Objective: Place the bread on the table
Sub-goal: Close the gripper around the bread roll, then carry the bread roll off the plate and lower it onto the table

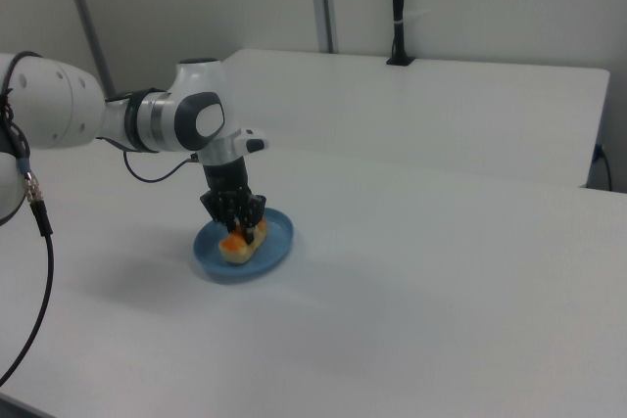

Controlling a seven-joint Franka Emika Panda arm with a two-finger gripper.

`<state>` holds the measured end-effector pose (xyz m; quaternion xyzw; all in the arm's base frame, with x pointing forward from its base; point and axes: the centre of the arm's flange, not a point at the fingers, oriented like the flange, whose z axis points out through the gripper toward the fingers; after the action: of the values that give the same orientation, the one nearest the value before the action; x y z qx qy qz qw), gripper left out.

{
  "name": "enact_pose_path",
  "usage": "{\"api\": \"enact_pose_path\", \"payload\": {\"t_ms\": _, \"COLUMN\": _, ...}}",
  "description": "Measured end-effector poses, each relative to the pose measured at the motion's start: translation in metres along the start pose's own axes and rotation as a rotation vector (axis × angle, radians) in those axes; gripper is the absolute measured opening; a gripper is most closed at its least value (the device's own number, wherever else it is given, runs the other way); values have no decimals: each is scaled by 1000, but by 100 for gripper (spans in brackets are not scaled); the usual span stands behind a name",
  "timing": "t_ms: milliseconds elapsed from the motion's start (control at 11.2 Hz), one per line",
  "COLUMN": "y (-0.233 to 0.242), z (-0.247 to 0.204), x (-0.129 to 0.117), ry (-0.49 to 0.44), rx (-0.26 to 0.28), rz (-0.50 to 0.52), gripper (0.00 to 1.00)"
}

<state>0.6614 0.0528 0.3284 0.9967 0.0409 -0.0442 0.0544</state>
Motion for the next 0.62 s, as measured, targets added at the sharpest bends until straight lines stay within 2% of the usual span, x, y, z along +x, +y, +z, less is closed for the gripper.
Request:
{"api": "enact_pose_path", "payload": {"t_ms": 178, "y": 6, "z": -17, "x": 2, "ry": 30, "rx": -2, "rz": 9, "gripper": 26}}
{"api": "enact_pose_path", "payload": {"t_ms": 267, "y": 17, "z": -35, "x": 3, "ry": 58, "rx": -7, "rz": 16, "gripper": 26}}
{"api": "enact_pose_path", "payload": {"t_ms": 445, "y": 65, "z": -67, "x": 0, "ry": 91, "rx": -33, "rz": 15, "gripper": 31}}
{"api": "enact_pose_path", "payload": {"t_ms": 622, "y": 135, "z": -64, "x": -10, "ry": 80, "rx": -64, "rz": 8, "gripper": 32}}
